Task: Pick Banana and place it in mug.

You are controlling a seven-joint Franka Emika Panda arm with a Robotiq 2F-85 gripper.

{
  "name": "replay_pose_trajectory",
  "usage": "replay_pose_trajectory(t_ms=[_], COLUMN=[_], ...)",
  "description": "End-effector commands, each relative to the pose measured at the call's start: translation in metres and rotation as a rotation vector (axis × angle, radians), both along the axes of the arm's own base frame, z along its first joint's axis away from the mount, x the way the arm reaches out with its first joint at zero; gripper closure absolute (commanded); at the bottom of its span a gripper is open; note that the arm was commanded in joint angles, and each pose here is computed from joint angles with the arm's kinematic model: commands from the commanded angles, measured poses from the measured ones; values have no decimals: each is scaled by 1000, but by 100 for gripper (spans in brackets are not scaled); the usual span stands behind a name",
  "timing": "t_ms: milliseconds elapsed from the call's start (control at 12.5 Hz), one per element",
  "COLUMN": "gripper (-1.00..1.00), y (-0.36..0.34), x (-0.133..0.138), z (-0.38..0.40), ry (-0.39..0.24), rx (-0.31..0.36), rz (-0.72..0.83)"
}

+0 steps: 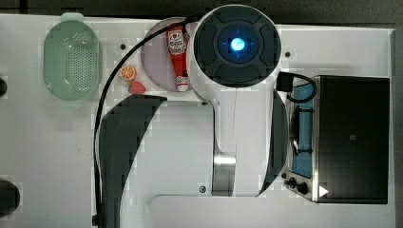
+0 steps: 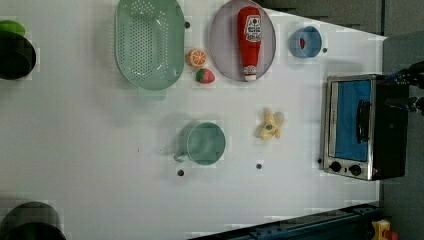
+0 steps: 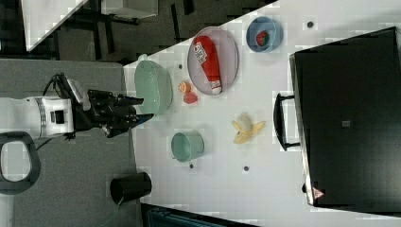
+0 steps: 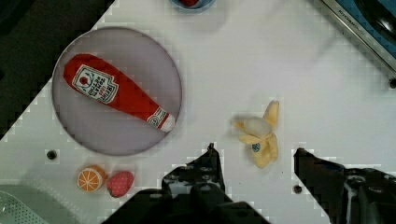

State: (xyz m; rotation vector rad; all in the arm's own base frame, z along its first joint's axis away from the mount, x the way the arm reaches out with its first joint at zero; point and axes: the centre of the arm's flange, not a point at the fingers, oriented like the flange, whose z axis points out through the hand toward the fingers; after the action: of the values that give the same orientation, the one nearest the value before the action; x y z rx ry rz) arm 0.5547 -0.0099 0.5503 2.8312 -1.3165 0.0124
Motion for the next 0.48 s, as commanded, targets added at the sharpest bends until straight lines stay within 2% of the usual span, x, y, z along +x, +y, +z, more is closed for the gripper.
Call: replay_pose_trajectory(t_ms=[80,240,480], gripper=[-60,-100,-100], y=[-16,-16,-15], x=[-132,-132,-121], z=[49,44,7], ry=[42,52,73], rx=[19,19,18], rz=[-13,-13,-8])
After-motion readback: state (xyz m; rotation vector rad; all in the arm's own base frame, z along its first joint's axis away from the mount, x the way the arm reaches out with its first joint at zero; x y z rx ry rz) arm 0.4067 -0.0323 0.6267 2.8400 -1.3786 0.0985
